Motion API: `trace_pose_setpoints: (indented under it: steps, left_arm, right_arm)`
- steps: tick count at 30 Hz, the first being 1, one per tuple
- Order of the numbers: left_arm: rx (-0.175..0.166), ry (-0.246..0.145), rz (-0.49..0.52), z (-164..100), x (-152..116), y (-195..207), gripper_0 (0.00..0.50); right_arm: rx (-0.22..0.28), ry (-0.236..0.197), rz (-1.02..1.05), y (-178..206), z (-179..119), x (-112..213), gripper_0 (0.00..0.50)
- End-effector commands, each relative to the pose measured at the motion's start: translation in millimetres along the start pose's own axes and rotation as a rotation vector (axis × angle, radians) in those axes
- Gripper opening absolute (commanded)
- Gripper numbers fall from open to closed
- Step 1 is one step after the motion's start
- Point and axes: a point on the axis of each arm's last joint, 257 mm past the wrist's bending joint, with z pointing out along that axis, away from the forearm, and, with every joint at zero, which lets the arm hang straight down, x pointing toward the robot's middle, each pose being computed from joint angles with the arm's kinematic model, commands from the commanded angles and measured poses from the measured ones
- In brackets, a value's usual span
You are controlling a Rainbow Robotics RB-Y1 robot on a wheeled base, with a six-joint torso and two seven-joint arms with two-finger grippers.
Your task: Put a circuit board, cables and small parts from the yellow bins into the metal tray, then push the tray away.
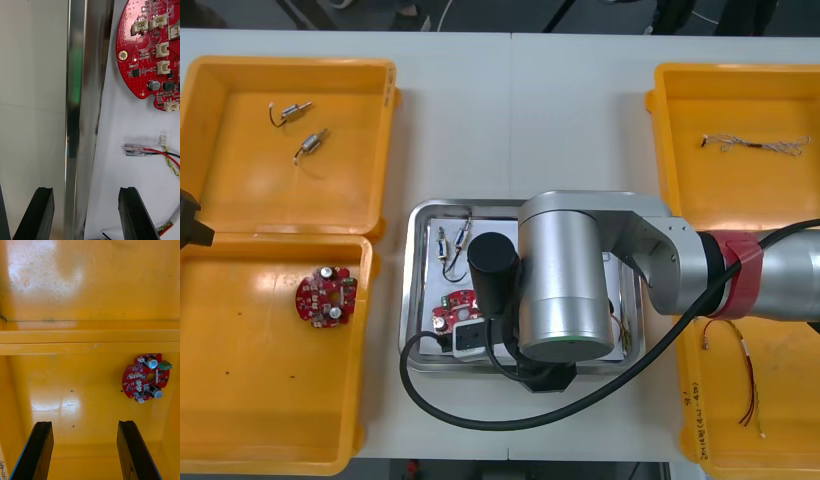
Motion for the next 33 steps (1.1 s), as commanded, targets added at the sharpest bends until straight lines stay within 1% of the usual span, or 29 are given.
trace_pose_setpoints:
  steps: [1,8,19,28,33]
  left_arm:
    - [0.008,-0.01,0.013,-4,3,0,0.5]
    - [0.008,-0.01,0.013,-4,3,0,0.5]
    - [0.008,-0.01,0.013,-4,3,0,0.5]
    - [0.008,-0.01,0.013,-4,3,0,0.5]
    - [0.008,-0.01,0.013,-4,3,0,0.5]
  right_arm:
    - [0.018,-0.025,0.024,1,-1,-22,0.5]
    - [0.031,-0.047,0.044,5,10,-28,0.5]
    - [0.003,-0.056,0.073,21,27,-26,0.5]
    - [0.026,-0.072,0.085,26,37,-32,0.5]
    - [0.043,-0.073,0.086,23,38,-32,0.5]
